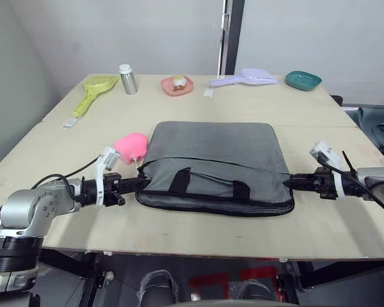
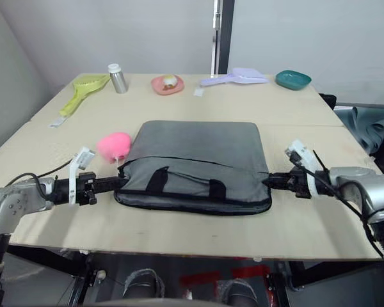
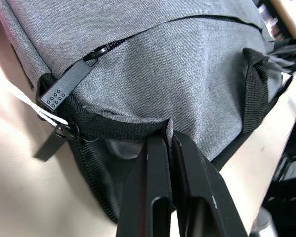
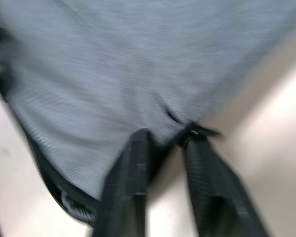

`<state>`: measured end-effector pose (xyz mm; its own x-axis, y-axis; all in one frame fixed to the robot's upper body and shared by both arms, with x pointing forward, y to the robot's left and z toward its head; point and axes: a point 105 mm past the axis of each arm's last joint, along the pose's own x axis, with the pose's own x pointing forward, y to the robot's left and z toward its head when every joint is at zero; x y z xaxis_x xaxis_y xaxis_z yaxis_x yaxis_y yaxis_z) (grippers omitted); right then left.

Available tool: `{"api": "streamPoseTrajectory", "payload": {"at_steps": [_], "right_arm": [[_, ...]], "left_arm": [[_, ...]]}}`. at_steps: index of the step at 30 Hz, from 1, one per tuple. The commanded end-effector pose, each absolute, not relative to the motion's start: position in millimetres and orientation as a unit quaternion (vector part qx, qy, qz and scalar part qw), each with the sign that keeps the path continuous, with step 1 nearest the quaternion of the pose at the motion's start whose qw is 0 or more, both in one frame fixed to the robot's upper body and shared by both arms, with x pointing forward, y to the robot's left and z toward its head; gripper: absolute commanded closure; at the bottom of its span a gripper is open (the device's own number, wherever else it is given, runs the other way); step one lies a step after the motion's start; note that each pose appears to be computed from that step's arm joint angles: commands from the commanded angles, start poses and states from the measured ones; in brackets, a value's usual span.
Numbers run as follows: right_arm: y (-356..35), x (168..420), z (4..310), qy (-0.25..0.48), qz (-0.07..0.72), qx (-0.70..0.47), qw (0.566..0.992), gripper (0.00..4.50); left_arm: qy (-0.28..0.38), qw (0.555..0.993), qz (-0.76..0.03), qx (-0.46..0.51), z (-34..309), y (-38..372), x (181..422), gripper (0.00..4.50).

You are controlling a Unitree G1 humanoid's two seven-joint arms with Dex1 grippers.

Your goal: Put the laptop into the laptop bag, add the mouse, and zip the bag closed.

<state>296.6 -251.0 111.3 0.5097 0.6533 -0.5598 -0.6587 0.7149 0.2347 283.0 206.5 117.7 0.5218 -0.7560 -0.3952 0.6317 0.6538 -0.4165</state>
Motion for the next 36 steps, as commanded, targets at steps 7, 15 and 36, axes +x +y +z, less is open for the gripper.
{"api": "streamPoseTrajectory", "payload": {"at_steps": [7,15,36], "right_arm": [[-301,302,166,0.264,0.317,-0.013,0.911,0.01],[-293,309,215,0.176,0.330,-0.036,0.927,0.00],[-207,272,245,0.069,0.471,-0.131,0.869,0.00]], "left_arm": [[0.255,0.865,-0.427,-0.064,142,221,271,4.50],[0.223,0.867,-0.439,-0.079,173,217,280,2.43],[0.165,0.880,-0.381,0.232,238,325,245,0.02]]}}
